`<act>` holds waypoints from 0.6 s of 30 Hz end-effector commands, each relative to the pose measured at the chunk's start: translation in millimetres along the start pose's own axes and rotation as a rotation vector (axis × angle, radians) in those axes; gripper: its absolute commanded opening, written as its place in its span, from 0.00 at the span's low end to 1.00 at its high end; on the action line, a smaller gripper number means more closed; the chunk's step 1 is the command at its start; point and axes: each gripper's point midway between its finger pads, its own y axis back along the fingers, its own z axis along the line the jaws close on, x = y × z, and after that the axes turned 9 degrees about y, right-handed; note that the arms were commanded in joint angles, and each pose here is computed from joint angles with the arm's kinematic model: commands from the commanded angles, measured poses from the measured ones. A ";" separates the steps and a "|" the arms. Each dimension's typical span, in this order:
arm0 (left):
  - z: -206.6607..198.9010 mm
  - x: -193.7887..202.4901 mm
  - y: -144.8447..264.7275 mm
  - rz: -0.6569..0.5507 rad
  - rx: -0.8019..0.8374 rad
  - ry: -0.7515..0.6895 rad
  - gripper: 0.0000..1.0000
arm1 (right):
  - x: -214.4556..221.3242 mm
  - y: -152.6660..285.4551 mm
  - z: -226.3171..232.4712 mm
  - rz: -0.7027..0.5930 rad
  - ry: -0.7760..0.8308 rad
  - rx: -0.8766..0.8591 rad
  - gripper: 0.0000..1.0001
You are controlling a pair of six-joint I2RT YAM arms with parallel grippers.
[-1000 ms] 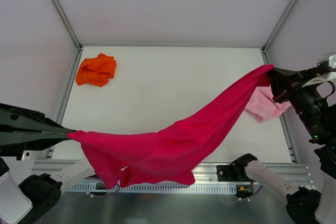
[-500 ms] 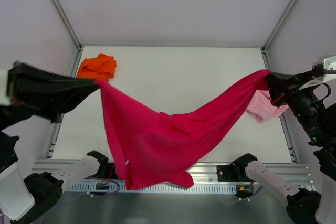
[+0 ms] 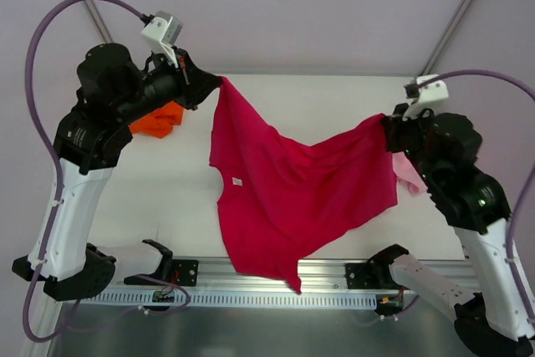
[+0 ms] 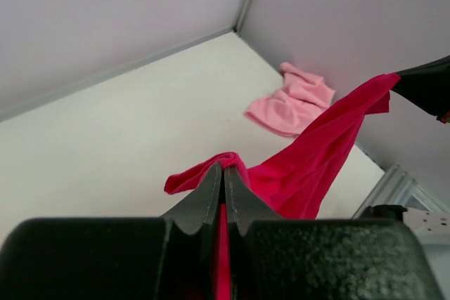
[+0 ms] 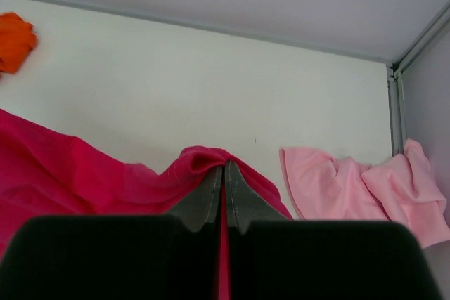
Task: Fold and stack the t-shirts
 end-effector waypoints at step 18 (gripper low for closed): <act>194.1 27.5 -95.6 0.019 -0.542 0.073 0.00 | 54.6 -226.6 14.6 0.259 0.029 0.218 0.01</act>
